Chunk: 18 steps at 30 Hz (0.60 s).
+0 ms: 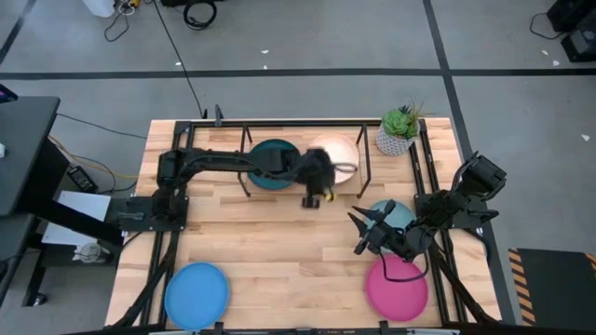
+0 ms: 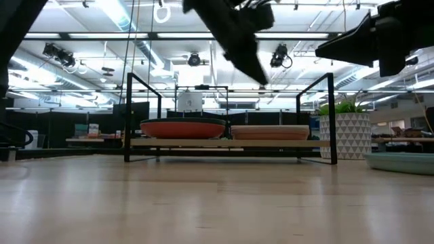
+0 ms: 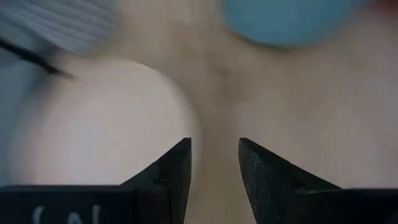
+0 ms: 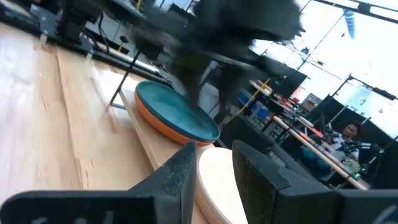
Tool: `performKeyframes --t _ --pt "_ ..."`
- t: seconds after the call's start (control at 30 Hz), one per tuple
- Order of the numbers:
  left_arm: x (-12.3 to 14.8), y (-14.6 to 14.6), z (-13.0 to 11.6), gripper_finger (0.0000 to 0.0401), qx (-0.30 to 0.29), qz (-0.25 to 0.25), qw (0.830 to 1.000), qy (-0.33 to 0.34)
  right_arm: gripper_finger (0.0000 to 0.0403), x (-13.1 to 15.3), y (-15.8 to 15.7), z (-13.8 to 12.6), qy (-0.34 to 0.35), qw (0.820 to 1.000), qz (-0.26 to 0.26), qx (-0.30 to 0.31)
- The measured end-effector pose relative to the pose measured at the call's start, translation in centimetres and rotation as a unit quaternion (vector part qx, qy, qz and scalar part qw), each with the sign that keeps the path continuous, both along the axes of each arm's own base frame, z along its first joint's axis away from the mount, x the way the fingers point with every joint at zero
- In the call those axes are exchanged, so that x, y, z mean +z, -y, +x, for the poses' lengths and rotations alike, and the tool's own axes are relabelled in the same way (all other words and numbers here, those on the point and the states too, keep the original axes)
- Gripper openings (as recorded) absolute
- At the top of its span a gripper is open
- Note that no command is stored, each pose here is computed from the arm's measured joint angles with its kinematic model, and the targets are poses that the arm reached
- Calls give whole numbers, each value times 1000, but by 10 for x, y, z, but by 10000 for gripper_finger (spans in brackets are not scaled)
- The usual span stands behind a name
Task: Place and stack plates onto a shelf
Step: Stack the blue plate on top of the dark blue plate on the shelf
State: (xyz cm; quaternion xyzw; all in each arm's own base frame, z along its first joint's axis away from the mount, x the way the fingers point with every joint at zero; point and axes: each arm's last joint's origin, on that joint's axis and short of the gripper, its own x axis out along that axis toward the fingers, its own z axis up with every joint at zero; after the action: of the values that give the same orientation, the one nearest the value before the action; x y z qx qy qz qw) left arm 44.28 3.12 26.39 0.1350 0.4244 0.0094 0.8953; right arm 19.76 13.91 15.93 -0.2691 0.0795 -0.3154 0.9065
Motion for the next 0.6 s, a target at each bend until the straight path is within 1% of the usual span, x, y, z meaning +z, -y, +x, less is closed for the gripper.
performKeyframes --t 0.07,0.13,0.2,0.27,0.37,0.43,0.47,0.53,0.6 --pt "-8 18 -11 141 -18 -47 996 -67 110 -2 0 1 -9 1000 -8 -1" --pt "-16 36 -22 141 -21 -84 987 -138 110 -3 2 3 -15 1000 -16 7" --pt "-20 56 -33 141 -9 -120 973 -197 110 -3 4 6 -16 999 -21 24" --pt "-22 76 -41 141 15 -146 961 -232 109 -2 6 9 -16 999 -29 41" --pt "-23 109 -50 141 49 -166 951 -256 109 -2 11 14 -19 997 -42 66" --pt "-23 131 -58 141 63 -170 944 -275 109 -1 14 18 -16 996 -45 80" --pt "-23 141 -62 141 64 -167 943 -280 109 -1 16 19 -15 995 -47 87" --pt "-23 161 -68 140 70 -150 949 -270 109 -1 19 22 -13 993 -50 103" --pt "-24 177 -74 134 89 -139 951 -261 109 -2 21 25 -11 991 -50 120"
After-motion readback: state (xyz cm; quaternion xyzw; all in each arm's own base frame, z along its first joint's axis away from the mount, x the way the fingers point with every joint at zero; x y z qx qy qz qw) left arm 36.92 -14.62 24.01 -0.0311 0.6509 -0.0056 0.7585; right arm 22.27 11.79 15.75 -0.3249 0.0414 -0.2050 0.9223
